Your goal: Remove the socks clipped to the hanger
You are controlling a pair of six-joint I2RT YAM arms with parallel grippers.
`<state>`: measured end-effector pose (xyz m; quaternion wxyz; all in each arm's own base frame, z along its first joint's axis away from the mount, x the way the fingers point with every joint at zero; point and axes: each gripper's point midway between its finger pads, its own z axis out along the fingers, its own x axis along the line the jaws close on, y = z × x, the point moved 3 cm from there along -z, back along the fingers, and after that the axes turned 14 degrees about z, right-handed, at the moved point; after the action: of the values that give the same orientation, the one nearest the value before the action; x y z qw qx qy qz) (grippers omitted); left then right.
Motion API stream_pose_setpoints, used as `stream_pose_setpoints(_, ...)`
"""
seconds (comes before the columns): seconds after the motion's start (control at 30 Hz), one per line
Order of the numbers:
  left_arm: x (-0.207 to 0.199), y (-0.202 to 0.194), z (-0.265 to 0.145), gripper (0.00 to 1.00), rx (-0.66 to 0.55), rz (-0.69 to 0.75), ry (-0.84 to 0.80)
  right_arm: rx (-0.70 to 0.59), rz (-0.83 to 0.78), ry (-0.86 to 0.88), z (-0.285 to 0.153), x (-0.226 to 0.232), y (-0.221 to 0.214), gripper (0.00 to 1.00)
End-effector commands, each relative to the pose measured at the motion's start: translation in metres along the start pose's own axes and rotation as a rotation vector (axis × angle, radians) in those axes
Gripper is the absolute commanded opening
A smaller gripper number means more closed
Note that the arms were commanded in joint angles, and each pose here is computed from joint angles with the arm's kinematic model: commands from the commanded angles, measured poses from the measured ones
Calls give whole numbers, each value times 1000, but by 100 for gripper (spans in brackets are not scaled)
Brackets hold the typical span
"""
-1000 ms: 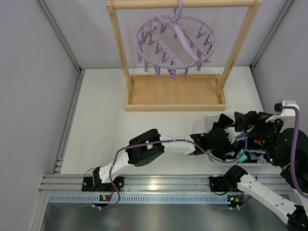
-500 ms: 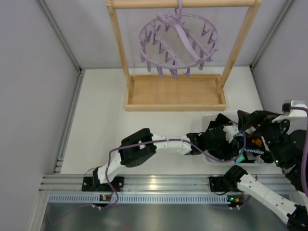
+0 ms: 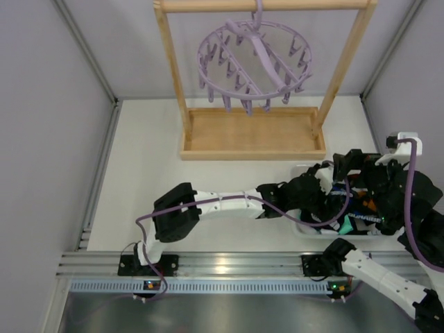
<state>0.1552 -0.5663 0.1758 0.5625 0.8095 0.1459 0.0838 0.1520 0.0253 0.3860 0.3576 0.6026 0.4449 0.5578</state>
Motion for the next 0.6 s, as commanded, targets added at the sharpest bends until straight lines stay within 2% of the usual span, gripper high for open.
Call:
stream_pose_setpoints(0.0,29,17,-30,98,-36,-70,92,-41,8,3,11,13,14,99)
stream_pose_setpoints(0.07,54,6,-41,98,-15,-115,148,-36,5,21,17,21,16,100)
stream_pose_setpoints(0.1,65,14,-55,98,-38,-136,194,-47,4,34,18,26,21,99)
stream_pose_setpoints(0.13,76,-7,-64,98,3,-140,245,-55,9,43,18,29,26,99)
stream_pose_setpoints(0.2,98,0,-92,98,-28,-147,348,-57,1,52,24,37,31,99)
stream_pose_setpoints(0.27,113,-19,-113,98,0,-152,411,-51,0,78,29,46,32,100)
stream_pose_setpoints(0.3,119,-6,-132,98,-40,-160,440,-41,-8,87,32,49,30,100)
stream_pose_setpoints(0.37,136,-21,-154,98,-23,-160,525,-6,-27,103,42,58,22,99)
stream_pose_setpoints(0.47,158,-19,-204,98,-41,-202,654,50,-50,116,57,67,3,100)
stream_pose_setpoints(0.5,164,-32,-216,98,11,-206,690,63,-51,120,60,69,-2,100)
stream_pose_setpoints(0.57,183,-40,-242,98,27,-239,783,100,-51,138,71,71,-17,99)
